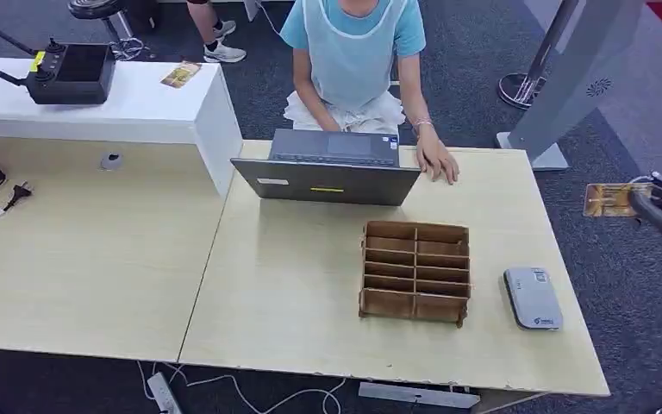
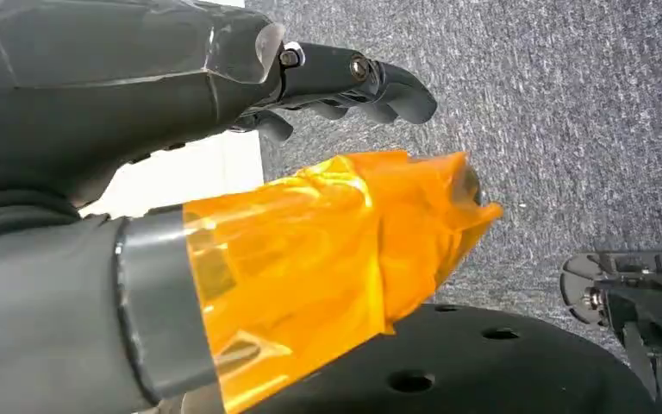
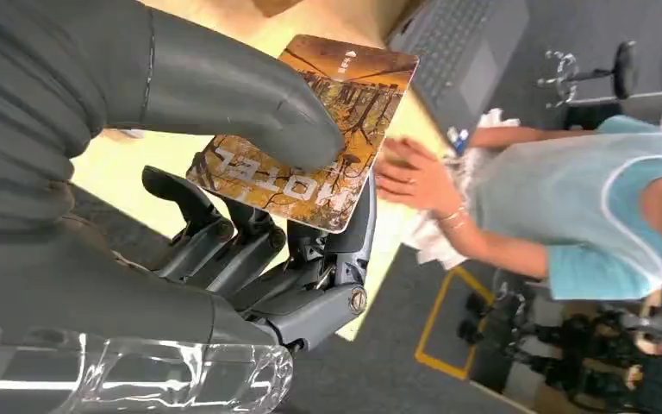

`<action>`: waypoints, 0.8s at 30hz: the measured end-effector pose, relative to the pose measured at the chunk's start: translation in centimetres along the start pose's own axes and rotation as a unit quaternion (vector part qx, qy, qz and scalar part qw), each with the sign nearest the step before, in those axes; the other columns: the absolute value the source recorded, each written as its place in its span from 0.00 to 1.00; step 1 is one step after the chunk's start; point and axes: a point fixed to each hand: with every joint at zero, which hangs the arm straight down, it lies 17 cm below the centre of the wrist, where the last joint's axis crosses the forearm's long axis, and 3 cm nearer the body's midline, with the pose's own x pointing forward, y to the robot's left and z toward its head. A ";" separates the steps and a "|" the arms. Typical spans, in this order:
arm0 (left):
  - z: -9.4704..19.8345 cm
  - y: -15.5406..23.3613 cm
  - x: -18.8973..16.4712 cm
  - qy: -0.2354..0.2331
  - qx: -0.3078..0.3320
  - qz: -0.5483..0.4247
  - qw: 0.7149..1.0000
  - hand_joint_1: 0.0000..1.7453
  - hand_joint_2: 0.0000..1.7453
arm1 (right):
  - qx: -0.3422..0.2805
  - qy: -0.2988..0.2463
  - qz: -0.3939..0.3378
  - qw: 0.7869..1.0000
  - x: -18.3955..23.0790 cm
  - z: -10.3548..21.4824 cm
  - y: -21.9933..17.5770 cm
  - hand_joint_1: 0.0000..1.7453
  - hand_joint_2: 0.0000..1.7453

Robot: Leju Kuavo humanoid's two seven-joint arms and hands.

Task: Pass the card to the sensor for recognition and then transmit it.

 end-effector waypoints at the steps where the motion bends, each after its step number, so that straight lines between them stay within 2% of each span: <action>1: 0.0 0.0 0.0 0.000 0.000 -0.001 1.000 0.00 0.00 | -0.001 0.006 0.001 1.000 -0.5 0.2 0.1 1.00 1.00; 9: 0.0 0.0 0.0 -0.001 0.001 -0.006 1.000 0.00 0.00 | 0.005 0.068 0.018 0.998 -4.8 1.6 1.4 1.00 1.00; 24: 0.0 0.1 0.0 -0.002 0.001 -0.010 1.000 0.00 0.00 | 0.030 0.116 0.029 0.992 -9.3 3.4 4.3 1.00 1.00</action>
